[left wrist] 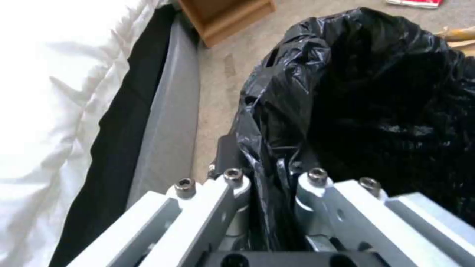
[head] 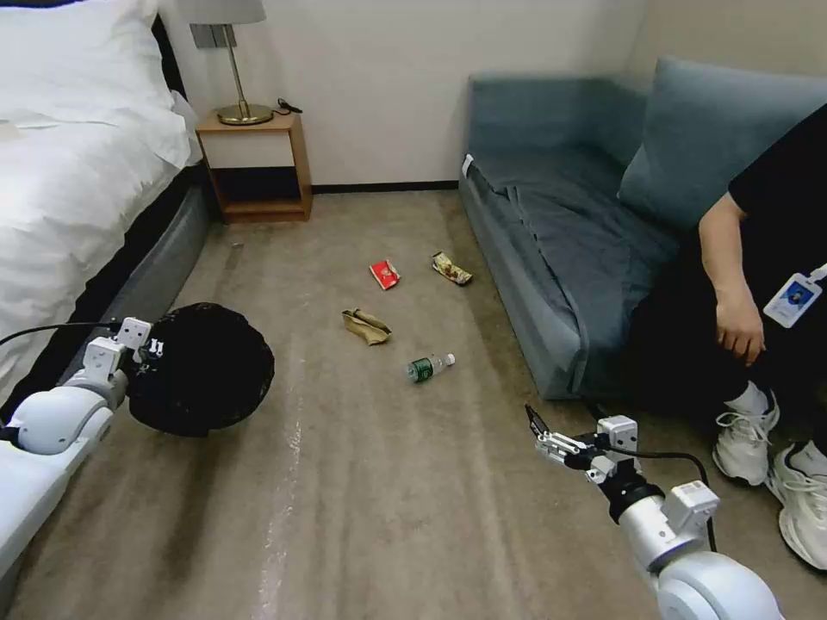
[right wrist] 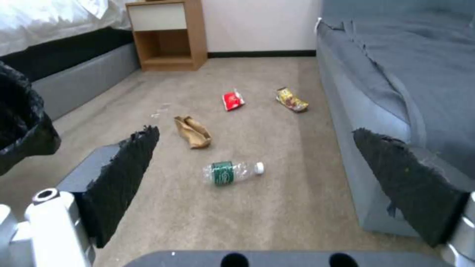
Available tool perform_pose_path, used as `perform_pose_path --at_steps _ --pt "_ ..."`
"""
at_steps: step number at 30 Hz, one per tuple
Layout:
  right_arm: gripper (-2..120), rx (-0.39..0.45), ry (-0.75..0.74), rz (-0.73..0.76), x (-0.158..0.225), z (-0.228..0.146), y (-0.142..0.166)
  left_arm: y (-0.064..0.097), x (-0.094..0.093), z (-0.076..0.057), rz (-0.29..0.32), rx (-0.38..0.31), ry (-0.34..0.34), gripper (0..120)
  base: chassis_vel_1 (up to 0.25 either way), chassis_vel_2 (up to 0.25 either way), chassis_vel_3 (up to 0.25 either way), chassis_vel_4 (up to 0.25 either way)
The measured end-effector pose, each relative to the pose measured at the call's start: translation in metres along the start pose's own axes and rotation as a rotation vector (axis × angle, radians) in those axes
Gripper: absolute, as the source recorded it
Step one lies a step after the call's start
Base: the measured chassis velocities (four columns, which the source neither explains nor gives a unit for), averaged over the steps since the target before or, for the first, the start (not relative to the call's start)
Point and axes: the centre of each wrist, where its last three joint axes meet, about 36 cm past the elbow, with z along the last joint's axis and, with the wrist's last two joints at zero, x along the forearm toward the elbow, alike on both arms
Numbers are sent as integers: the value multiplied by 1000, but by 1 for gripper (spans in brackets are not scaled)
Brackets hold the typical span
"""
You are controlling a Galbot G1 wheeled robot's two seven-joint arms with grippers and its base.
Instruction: Pick up the trash bin, then pick up the garbage on the floor and place it into the trash bin.
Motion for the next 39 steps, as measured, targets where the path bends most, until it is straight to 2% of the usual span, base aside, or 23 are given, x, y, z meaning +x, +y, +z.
perform_pose_path --at_steps 17,27,39 --pt "100 6 8 -5 -3 1 -1 4 -4 -2 -11 2 1 7 -84 75 81 -74" --pt "100 16 19 -16 -7 0 -2 -1 -7 3 -2 4 10 7 -95 77 81 -88" --pt "100 30 31 -25 -12 -2 -3 0 -10 4 -5 8 12 7 -87 82 91 -90"
